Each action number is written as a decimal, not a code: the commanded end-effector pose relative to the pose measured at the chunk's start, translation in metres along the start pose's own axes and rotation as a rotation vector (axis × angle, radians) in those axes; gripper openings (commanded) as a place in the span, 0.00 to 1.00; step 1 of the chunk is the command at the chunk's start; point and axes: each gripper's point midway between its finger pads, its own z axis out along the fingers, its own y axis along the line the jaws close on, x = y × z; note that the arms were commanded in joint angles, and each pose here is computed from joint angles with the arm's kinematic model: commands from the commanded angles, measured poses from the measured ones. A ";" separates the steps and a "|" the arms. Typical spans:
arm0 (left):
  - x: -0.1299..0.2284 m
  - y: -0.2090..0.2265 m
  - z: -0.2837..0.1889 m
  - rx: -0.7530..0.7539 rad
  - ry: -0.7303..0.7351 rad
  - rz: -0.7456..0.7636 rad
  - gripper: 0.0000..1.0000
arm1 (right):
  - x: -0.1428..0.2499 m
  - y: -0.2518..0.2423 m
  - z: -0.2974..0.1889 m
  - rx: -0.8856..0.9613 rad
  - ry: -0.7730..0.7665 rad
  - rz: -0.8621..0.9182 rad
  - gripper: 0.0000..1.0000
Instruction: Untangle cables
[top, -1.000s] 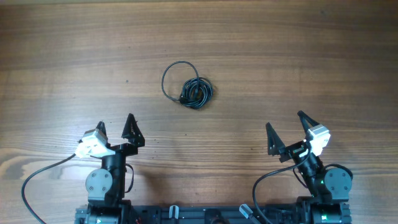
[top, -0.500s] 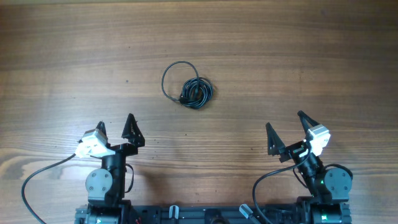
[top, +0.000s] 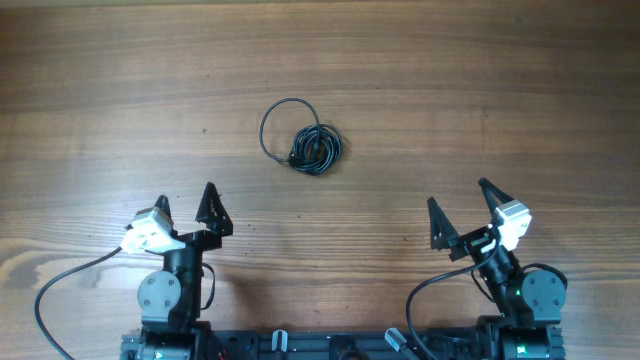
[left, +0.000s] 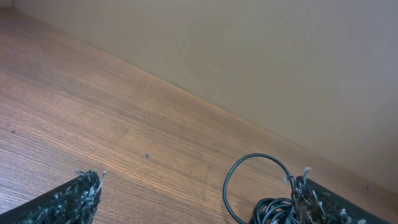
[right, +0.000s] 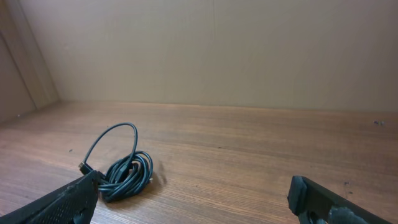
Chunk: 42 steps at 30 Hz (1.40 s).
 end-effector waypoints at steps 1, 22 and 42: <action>0.003 0.000 0.000 0.003 0.013 -0.006 1.00 | -0.003 -0.002 0.000 0.014 -0.015 -0.027 1.00; -0.001 -0.025 -0.002 0.112 0.069 0.101 1.00 | -0.009 0.008 0.002 -0.043 0.007 -0.092 1.00; -0.070 -0.072 0.058 0.000 0.375 0.118 1.00 | -0.061 0.020 0.032 -0.140 0.113 -0.048 1.00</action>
